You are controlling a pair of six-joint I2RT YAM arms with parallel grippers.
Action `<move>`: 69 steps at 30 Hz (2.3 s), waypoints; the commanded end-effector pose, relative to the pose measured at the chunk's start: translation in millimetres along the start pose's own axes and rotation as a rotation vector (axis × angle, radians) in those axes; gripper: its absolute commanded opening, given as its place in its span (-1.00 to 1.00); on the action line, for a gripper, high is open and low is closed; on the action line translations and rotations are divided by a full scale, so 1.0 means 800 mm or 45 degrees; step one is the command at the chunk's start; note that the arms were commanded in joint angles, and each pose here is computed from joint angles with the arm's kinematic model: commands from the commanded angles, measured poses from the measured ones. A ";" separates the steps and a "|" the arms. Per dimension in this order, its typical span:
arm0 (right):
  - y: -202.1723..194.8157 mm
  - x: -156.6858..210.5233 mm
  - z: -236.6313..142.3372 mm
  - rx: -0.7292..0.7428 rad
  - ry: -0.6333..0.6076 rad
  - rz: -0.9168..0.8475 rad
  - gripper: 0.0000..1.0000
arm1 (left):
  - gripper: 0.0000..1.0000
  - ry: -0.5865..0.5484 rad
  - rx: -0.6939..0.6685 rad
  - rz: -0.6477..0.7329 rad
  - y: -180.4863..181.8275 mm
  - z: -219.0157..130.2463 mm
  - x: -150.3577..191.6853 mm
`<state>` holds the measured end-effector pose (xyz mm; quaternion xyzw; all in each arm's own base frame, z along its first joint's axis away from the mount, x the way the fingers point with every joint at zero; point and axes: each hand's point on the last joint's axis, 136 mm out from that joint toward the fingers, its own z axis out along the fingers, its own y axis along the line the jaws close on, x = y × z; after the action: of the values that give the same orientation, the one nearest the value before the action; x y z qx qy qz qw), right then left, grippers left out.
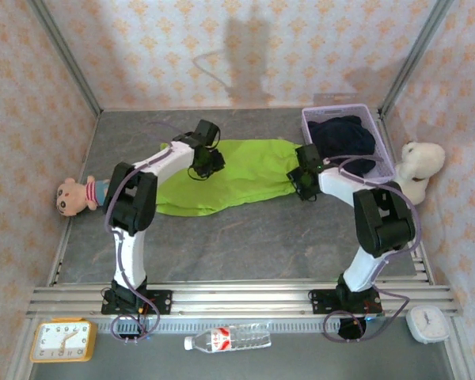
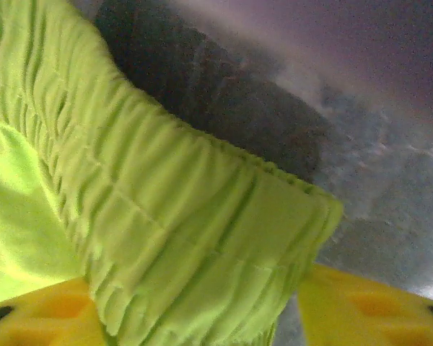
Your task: Fold and stack the mixed laundry pile
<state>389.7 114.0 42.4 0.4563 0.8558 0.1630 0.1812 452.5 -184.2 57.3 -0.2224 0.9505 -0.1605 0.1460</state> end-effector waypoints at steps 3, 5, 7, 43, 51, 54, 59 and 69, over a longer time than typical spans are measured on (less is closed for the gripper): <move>-0.014 0.010 0.015 0.070 0.047 -0.053 -0.70 | -0.68 0.084 -0.113 0.015 0.021 0.036 0.024; -0.010 0.004 0.007 0.074 0.030 -0.115 -1.00 | -0.68 0.123 -0.125 0.030 0.020 0.047 0.038; -0.002 -0.002 -0.006 0.079 0.014 -0.183 -1.00 | -0.68 0.154 -0.130 0.051 0.017 0.055 0.051; 0.046 -0.047 -0.095 0.048 -0.180 -0.832 -1.00 | -0.81 0.226 -0.282 0.281 0.062 -0.027 0.121; 0.019 -0.029 -0.077 0.063 -0.101 -0.731 -1.00 | 0.17 0.224 -0.444 0.183 0.133 -0.018 0.113; -0.004 -0.005 -0.061 0.043 -0.004 -0.605 -1.00 | 0.21 0.204 -0.509 0.190 0.153 -0.017 0.102; -0.056 0.017 -0.045 0.124 0.064 -0.448 -1.00 | 0.19 0.196 -0.626 0.286 0.185 -0.017 0.069; -0.044 0.018 -0.095 0.051 0.031 -0.682 0.99 | 0.22 0.102 -0.644 0.520 0.154 -0.068 -0.023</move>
<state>316.1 105.1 72.8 0.2475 0.9461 0.1133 0.1755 397.4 -68.5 35.9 -0.0950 0.9909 0.0668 0.0686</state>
